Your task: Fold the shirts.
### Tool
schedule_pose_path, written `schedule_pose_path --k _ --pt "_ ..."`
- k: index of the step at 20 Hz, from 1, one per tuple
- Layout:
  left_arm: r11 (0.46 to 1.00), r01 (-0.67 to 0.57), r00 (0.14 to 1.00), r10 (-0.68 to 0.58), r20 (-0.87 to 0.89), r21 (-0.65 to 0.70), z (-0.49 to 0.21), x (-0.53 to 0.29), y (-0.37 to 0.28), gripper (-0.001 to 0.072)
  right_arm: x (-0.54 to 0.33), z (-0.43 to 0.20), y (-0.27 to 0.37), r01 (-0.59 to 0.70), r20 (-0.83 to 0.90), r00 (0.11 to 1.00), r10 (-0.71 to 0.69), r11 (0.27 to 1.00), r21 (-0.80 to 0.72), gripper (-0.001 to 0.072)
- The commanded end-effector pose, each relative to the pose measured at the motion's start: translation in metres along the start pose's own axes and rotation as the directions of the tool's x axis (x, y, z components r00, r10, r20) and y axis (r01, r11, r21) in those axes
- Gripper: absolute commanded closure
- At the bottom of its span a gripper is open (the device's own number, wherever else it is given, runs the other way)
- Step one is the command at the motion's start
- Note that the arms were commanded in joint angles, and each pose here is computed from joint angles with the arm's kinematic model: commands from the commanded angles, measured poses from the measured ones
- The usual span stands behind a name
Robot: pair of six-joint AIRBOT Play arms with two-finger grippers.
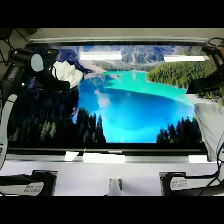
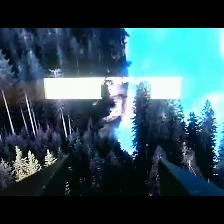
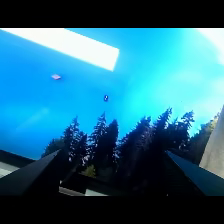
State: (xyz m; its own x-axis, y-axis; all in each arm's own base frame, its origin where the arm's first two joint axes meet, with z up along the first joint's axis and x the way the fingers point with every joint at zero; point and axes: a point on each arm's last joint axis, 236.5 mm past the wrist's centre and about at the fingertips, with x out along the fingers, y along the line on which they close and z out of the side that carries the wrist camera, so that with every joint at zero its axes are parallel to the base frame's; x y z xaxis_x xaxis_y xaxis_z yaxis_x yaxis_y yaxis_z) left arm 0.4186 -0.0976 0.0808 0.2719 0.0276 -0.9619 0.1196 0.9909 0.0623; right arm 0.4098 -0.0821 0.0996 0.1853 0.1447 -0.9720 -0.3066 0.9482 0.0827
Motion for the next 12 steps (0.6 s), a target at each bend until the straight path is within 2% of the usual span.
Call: schedule_pose_path --k 1,4,7,8,9,10,12 --pt "1.000 0.006 0.999 -0.006 0.042 -0.002 0.010 0.001 -0.001 0.0046 0.000 0.013 -0.008 0.034 0.055 0.998 -0.034 0.999 0.001 0.0046" --pt "0.999 0.035 0.973 -0.034 0.228 0.003 0.054 -0.005 -0.008 0.0046 -0.003 0.032 -0.016 0.067 0.136 0.988 -0.067 0.998 0.004 0.0046" --pt "0.999 0.052 0.898 -0.052 0.438 0.013 0.109 -0.013 -0.012 0.0050 -0.008 0.059 -0.020 0.074 0.250 0.965 -0.084 0.996 0.052 0.0046" --pt "0.998 0.051 0.879 -0.031 0.475 -0.029 0.123 -0.007 -0.002 0.0057 -0.010 0.066 -0.016 0.047 0.280 0.958 -0.069 0.995 0.085 0.0046" --pt "0.986 0.082 0.885 -0.004 0.465 -0.147 0.130 0.009 0.018 0.0057 -0.012 0.073 -0.011 0.019 0.308 0.950 -0.049 0.995 0.098 0.0046" --pt "0.959 0.110 0.905 0.011 0.424 -0.261 0.131 0.031 0.042 0.0056 -0.014 0.080 -0.009 0.004 0.339 0.940 -0.037 0.995 0.097 0.0046" --pt "0.866 0.202 0.945 -0.051 0.322 -0.458 0.120 0.077 0.090 0.0054 -0.018 0.092 -0.003 -0.026 0.387 0.922 -0.012 0.995 0.094 0.0046"
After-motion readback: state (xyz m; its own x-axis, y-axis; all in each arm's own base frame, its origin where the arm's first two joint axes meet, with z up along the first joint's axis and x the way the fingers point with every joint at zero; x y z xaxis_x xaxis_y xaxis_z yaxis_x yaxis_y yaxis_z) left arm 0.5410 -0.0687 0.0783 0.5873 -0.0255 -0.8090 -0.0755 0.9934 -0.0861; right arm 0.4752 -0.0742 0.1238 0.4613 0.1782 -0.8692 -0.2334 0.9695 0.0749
